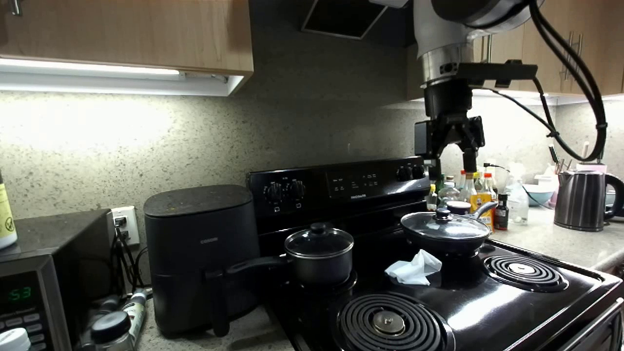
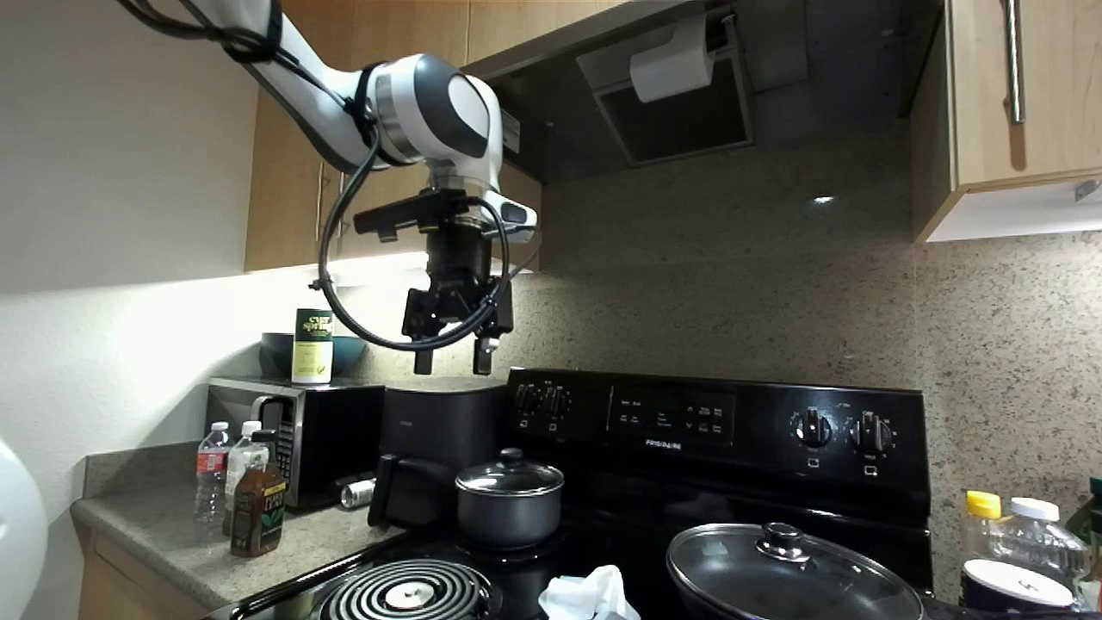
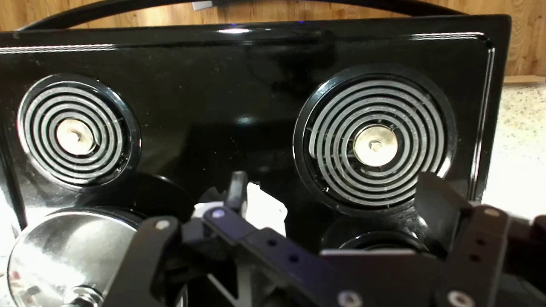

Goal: Use the tissue to wipe the kitchen control pad

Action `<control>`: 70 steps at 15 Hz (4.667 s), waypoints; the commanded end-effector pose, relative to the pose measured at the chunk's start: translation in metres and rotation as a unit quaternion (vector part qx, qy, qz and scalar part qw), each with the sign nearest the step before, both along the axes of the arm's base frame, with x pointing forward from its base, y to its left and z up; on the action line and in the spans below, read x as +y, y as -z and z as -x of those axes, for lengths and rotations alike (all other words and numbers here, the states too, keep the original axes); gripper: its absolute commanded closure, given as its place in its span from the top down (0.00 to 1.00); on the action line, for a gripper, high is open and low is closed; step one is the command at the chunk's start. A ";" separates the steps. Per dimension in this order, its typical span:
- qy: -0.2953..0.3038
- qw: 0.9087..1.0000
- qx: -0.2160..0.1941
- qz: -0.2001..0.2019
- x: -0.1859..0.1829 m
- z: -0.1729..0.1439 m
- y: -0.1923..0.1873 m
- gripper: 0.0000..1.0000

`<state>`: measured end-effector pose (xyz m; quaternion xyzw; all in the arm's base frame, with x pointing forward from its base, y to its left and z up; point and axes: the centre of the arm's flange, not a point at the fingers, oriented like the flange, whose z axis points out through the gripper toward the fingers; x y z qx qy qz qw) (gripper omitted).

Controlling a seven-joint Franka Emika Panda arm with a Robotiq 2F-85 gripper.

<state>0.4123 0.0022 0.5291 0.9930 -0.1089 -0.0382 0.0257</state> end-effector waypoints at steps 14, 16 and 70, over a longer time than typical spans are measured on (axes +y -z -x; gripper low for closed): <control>0.065 0.996 0.053 -0.024 -0.048 -0.036 0.065 1.00; 0.093 0.993 0.062 -0.028 -0.067 -0.046 0.087 1.00; 0.044 0.984 0.170 0.014 -0.111 -0.203 0.280 0.05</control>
